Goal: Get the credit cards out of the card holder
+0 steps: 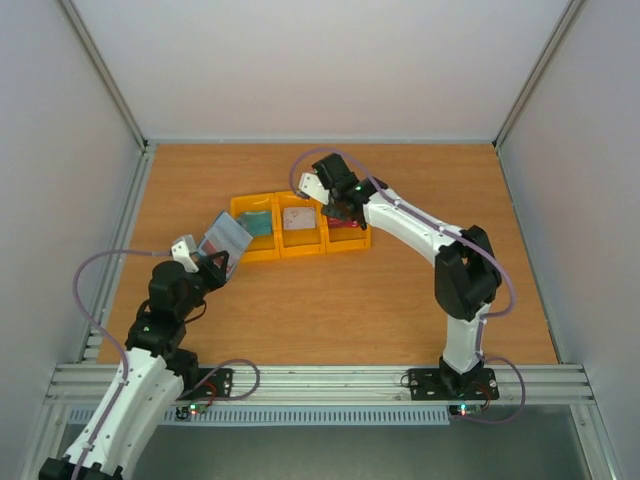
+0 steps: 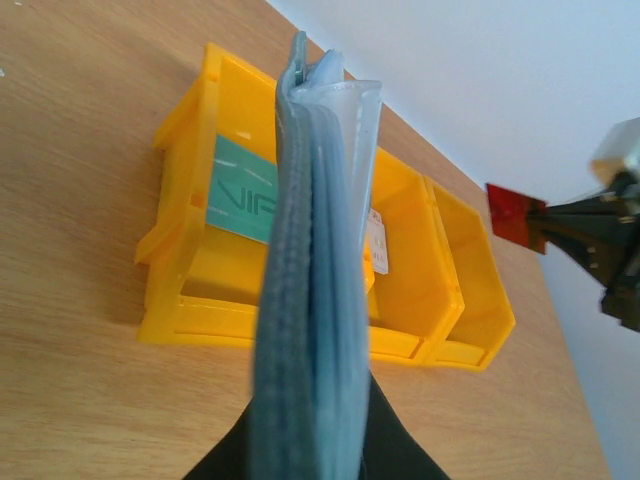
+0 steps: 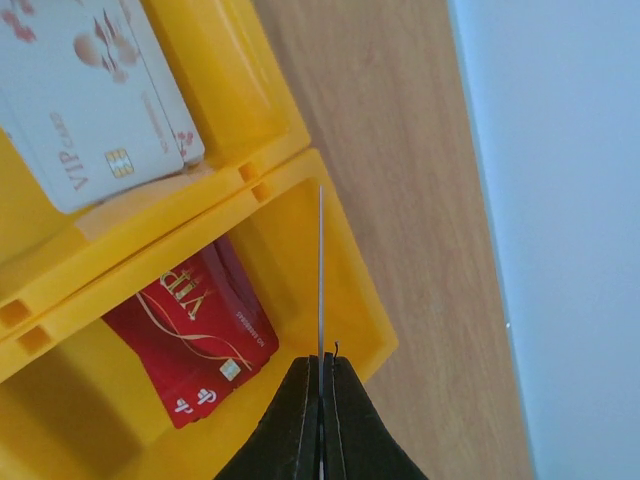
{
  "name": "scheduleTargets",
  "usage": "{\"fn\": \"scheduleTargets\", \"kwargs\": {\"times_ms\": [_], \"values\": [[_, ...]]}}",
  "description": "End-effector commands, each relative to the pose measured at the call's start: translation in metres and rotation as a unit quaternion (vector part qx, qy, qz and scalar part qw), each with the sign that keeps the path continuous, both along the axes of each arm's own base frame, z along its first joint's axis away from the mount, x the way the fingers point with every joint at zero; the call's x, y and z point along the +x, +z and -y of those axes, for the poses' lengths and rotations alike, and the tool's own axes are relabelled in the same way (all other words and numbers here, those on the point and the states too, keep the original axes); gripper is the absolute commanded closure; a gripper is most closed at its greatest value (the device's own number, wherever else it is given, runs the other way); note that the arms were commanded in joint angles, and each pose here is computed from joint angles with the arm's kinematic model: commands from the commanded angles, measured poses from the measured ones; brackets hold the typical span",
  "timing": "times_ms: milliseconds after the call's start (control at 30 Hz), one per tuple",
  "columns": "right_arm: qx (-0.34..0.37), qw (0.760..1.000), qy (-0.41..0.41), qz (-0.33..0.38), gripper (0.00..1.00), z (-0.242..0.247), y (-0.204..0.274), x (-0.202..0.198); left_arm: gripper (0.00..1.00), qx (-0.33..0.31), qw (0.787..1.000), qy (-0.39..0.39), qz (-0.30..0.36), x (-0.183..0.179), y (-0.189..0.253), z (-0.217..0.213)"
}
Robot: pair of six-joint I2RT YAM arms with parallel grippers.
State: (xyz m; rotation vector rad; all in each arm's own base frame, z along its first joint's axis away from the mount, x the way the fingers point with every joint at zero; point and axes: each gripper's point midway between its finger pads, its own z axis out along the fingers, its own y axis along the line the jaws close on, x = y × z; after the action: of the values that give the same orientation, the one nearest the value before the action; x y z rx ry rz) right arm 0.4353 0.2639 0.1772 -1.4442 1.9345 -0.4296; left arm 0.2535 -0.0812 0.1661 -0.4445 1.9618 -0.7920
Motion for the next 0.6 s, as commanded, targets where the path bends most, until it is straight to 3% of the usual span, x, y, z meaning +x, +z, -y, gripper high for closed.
{"fn": "scheduleTargets", "kwargs": {"times_ms": [0,567], "values": [[-0.065,0.998,-0.008,0.018,0.99,0.007,-0.018,0.016,1.00,-0.012,0.998,0.008,0.060,0.005,0.026,-0.003],[-0.130,0.991,-0.023,-0.038,0.99,0.019,-0.084,0.015,1.00,-0.021,0.998,0.007,0.053,0.005,0.023,-0.001]]}}
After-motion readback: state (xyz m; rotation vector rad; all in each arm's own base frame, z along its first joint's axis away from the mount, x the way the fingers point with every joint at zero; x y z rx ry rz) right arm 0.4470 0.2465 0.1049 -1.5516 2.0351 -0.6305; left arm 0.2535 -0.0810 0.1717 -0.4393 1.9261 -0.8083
